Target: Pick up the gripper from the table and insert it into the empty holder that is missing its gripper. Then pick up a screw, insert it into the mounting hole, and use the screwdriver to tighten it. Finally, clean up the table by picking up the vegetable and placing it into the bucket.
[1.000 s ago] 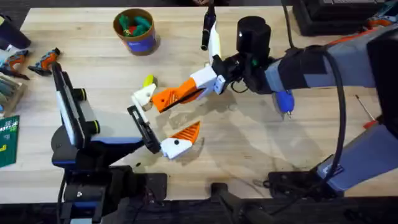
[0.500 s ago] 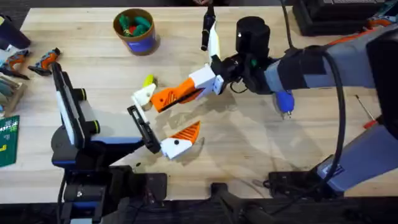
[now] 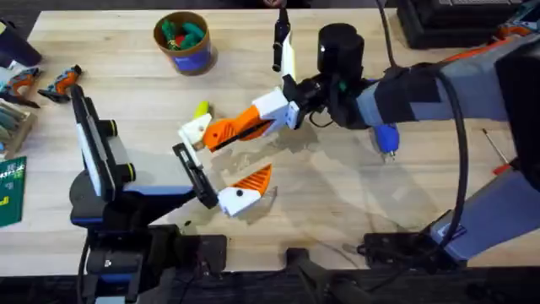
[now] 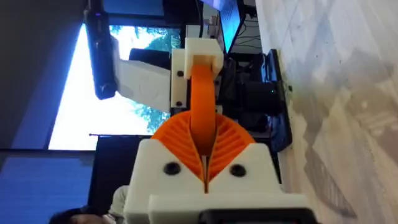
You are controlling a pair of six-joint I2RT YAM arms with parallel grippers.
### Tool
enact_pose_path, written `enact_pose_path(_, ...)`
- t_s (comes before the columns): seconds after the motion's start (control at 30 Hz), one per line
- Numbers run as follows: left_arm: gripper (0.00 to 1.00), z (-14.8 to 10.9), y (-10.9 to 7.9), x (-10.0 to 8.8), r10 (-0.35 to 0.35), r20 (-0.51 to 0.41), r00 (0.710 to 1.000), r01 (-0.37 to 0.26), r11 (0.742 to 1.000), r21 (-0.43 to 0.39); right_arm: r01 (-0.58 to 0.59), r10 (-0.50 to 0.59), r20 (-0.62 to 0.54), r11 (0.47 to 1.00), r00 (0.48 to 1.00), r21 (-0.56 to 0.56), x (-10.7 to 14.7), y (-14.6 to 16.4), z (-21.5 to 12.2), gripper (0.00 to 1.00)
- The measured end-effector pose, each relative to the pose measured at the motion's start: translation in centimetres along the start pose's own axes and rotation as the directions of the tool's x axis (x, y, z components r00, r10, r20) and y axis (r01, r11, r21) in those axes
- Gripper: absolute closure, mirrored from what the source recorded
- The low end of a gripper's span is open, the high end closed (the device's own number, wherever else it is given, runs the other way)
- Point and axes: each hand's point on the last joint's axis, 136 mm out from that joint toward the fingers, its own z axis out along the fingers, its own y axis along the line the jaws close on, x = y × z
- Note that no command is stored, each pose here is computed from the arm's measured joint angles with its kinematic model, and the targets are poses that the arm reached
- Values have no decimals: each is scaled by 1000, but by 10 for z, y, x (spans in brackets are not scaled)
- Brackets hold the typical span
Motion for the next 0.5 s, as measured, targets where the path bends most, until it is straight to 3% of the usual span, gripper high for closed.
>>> enact_pose_path(0.5, 15, 0, 2, 0, 6, 1, 1000, -6, 1000, -14, -15, 14, 5, 1000, 1000, 6, -5, 4, 8, 991)
